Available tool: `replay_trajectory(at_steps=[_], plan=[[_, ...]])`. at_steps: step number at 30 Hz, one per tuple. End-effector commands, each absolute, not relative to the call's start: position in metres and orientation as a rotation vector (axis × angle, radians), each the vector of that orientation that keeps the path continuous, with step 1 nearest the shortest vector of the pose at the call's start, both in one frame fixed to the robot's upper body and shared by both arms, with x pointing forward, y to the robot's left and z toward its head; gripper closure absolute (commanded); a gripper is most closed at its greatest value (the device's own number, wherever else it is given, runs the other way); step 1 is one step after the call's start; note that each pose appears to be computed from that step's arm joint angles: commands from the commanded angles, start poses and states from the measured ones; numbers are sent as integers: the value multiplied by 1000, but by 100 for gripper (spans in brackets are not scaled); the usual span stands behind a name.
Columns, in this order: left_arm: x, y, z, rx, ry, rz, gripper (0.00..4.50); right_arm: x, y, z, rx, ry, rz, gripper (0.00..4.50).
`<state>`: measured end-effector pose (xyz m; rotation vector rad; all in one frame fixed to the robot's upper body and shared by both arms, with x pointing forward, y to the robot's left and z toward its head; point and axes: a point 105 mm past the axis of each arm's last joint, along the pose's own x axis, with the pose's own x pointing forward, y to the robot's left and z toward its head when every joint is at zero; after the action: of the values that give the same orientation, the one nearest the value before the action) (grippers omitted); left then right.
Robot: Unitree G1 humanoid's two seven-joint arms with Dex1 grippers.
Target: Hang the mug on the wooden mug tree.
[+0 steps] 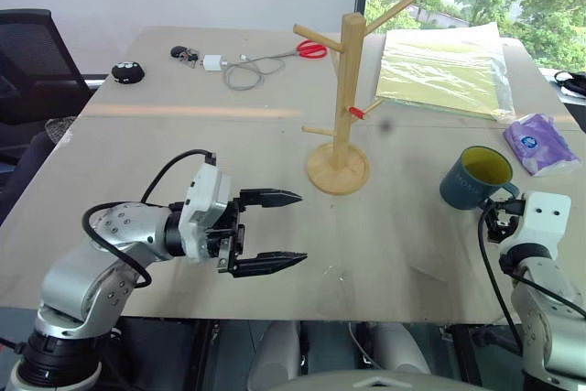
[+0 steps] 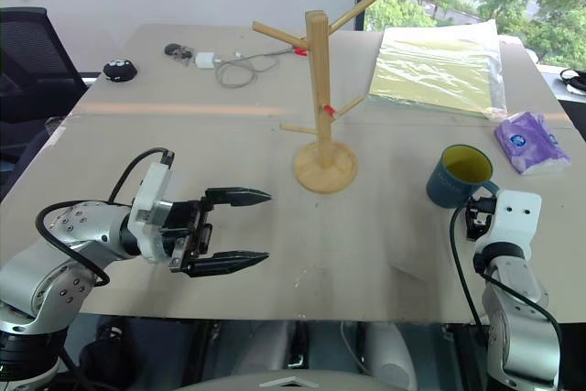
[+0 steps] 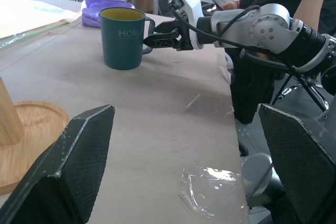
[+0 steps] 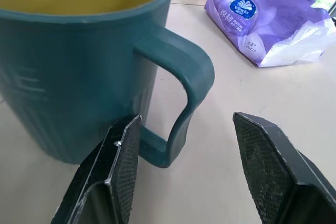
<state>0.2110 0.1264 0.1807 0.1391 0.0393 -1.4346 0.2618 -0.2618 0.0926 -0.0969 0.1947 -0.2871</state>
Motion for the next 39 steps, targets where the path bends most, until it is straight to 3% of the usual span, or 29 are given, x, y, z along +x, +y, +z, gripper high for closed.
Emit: replay_trajectory(at_steps=[1, 3, 8, 14, 20, 26, 39], plan=[[206, 124, 189, 163, 3, -1446, 0, 263, -272, 98, -125, 176, -315, 342], [206, 126, 189, 163, 3, -1440, 0, 265, -273, 99, -132, 175, -305, 445], [209, 129, 189, 125, -4, -1407, 0, 269, -275, 108, -153, 148, -229, 445], [223, 142, 200, 19, -159, -1236, 0, 262, -216, 157, -271, 27, 294, 445], [223, 172, 193, -22, -161, -1145, 0, 264, -164, 211, -509, -61, 550, 445], [218, 186, 193, -28, -187, -1098, 0, 273, -121, 240, -659, -103, 636, 445], [211, 185, 189, -27, -196, -1060, 0, 295, -78, 261, -764, -105, 670, 445]])
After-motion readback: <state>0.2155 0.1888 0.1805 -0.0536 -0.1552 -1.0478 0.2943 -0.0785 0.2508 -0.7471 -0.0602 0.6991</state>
